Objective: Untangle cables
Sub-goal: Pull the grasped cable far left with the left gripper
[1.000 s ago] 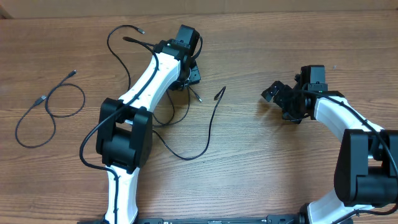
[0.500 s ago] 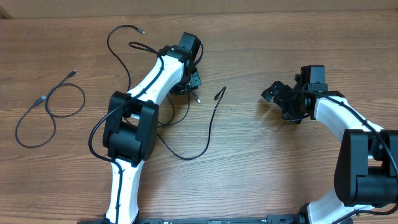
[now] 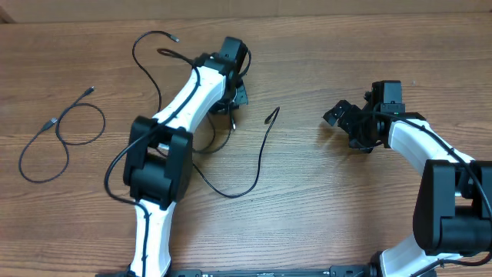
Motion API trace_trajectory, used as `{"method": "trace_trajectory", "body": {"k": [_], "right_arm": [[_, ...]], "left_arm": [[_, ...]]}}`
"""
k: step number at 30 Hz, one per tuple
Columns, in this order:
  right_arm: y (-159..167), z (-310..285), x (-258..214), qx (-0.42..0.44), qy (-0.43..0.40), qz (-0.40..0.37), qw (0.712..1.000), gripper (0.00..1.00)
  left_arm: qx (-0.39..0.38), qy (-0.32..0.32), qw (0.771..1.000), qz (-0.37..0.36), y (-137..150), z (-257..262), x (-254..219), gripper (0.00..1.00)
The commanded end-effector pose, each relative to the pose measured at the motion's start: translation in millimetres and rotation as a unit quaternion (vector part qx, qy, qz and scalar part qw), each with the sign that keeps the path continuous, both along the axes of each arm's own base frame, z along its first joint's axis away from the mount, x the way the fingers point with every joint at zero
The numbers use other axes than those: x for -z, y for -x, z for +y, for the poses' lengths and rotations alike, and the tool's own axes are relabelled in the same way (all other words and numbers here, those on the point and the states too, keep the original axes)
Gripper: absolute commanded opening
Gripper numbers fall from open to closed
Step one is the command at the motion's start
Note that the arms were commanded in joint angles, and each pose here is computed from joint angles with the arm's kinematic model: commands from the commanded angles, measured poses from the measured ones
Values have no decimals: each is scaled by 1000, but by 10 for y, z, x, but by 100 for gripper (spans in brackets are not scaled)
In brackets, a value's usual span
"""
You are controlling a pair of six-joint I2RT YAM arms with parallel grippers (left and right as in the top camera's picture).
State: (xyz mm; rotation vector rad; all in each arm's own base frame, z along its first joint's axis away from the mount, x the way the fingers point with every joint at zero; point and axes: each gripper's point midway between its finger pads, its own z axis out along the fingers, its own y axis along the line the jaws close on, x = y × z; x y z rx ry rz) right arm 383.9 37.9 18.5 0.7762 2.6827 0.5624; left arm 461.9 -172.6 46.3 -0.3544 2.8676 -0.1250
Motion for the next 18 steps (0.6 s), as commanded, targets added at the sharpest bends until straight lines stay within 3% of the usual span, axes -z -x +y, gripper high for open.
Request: {"method": "trace_trajectory", "body": {"k": [1, 5, 10, 18], "right_arm": [[121, -108, 192, 11, 23, 30, 999, 100], [121, -108, 192, 11, 23, 30, 999, 100], [121, -108, 192, 11, 23, 30, 999, 100], [121, -108, 192, 11, 23, 30, 999, 100]], "left_arm": [[25, 18, 993, -115, -242, 11, -964, 4], [26, 16, 981, -190, -343, 166, -1517, 4], [-33, -53, 962, -266, -436, 752, -2055, 4], [-70, -173, 953, -240, -391, 1721, -2077, 4]]}}
